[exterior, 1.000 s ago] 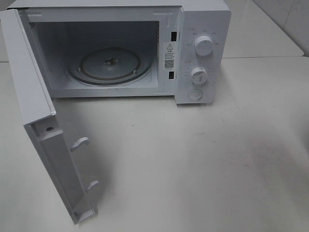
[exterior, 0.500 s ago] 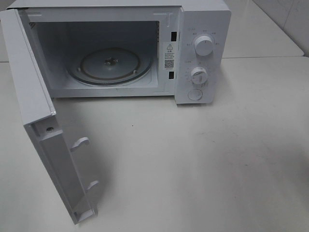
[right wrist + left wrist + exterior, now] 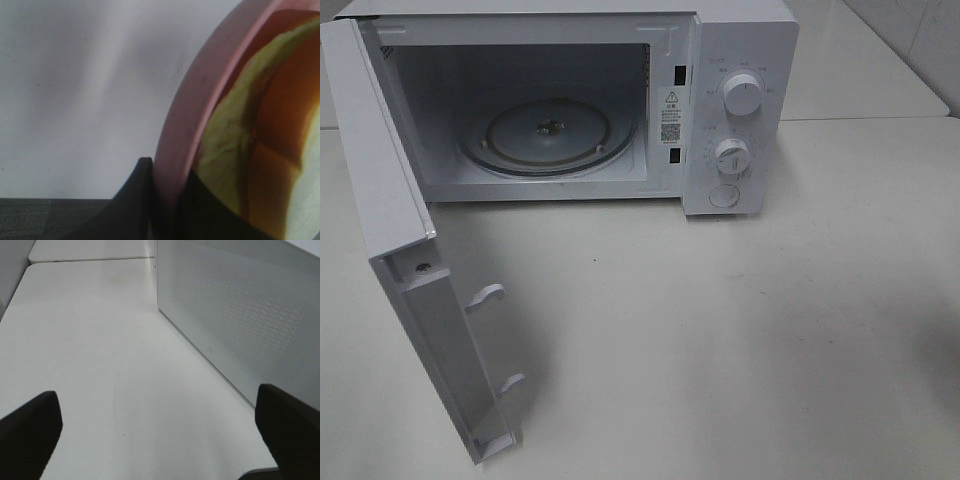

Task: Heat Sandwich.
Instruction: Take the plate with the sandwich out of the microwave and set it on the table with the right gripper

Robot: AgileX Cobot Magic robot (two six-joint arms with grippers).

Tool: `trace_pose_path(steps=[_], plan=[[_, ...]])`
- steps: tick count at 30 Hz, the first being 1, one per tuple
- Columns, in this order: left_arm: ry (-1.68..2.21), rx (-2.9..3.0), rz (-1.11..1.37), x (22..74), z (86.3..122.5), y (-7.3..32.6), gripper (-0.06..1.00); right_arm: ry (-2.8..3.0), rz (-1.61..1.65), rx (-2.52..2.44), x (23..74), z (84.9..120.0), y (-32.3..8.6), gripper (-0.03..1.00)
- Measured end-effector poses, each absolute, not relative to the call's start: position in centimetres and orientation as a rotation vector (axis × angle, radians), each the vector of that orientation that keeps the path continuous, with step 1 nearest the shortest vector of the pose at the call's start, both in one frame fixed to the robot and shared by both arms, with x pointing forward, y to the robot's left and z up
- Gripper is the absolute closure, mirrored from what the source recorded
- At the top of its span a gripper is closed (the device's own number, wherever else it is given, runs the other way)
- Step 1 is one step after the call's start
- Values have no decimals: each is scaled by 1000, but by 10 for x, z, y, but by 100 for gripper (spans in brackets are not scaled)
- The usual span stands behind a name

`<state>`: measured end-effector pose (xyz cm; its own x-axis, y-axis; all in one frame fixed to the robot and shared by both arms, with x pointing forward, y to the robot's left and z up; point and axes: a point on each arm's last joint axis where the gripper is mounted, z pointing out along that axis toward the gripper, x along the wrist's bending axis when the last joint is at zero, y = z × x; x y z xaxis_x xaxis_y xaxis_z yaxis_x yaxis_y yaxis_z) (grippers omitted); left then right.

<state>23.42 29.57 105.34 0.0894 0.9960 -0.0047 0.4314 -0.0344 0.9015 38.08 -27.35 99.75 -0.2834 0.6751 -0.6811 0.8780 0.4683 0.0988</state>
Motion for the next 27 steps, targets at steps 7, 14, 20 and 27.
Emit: trace_pose_path(steps=[7, 14, 20, 27], plan=[[1451, 1582, 908, 234, 1053, 296, -5, 2018, -393, 1342, 397, 993, -262, 86], [1451, 1582, 908, 234, 1053, 296, -5, 2003, -429, 1385, 416, 981, -247, 86], [1451, 1582, 908, 234, 1053, 296, -5, 1982, -454, 1423, 428, 971, -238, 86], [1451, 1582, 908, 234, 1053, 296, -5, 1972, -463, 1456, 437, 955, -230, 86]])
